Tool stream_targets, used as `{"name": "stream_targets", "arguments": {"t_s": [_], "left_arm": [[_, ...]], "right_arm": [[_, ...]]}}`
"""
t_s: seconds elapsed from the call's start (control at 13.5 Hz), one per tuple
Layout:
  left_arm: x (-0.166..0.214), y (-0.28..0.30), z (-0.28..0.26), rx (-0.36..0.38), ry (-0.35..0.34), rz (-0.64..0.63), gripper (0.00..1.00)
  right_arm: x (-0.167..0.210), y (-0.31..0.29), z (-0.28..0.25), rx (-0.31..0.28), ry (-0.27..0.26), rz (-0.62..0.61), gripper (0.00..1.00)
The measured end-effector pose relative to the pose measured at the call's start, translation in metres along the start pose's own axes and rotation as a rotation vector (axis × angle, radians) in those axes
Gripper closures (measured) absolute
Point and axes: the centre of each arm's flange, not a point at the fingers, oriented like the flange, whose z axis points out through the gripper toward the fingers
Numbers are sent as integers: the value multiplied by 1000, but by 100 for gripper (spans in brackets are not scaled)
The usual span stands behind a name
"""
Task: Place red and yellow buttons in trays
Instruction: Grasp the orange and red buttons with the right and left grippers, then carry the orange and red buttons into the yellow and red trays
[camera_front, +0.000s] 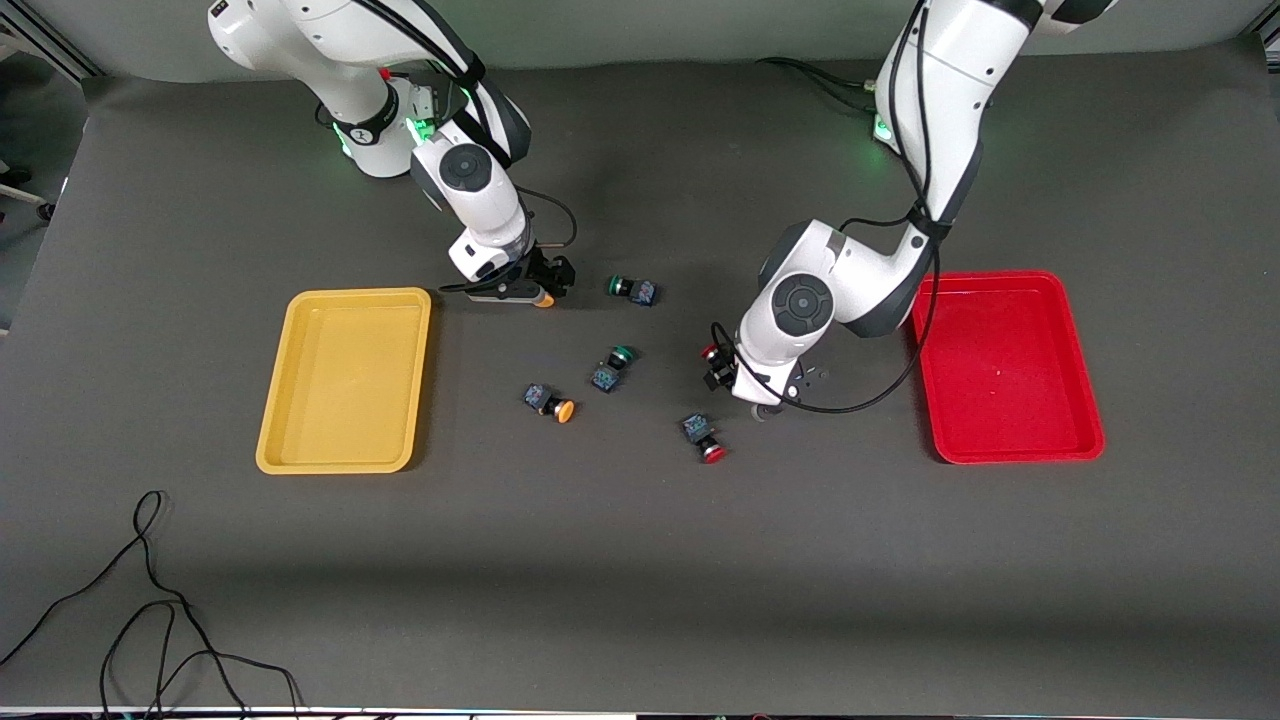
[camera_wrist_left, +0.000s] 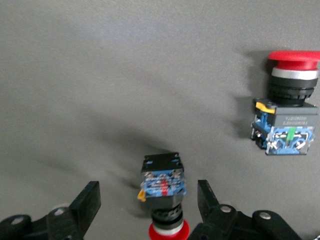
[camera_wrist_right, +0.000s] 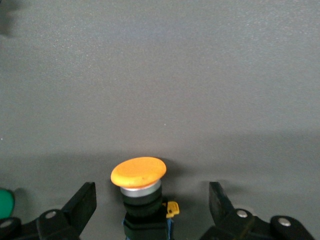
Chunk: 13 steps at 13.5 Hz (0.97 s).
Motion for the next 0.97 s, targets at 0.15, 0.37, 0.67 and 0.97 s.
{"name": "stream_targets", "arguments": {"t_s": [0.15,0.37,0.67,0.97], "left_arm": [[-3,3,7,-7,2,-2,15],[-10,7,12,-8,3,8,51],[-8,11,6,-18,9,5,59],[3,7,-73,52,-16,19,59]], "right_arm": [[4,-4,1,1,-1,1,3],[13,-15,-4,-27,-26,-3,36],[20,-24,-10,-57,-24,-59,60],[22,-25,-13,-70,-27,-67,60]]}}
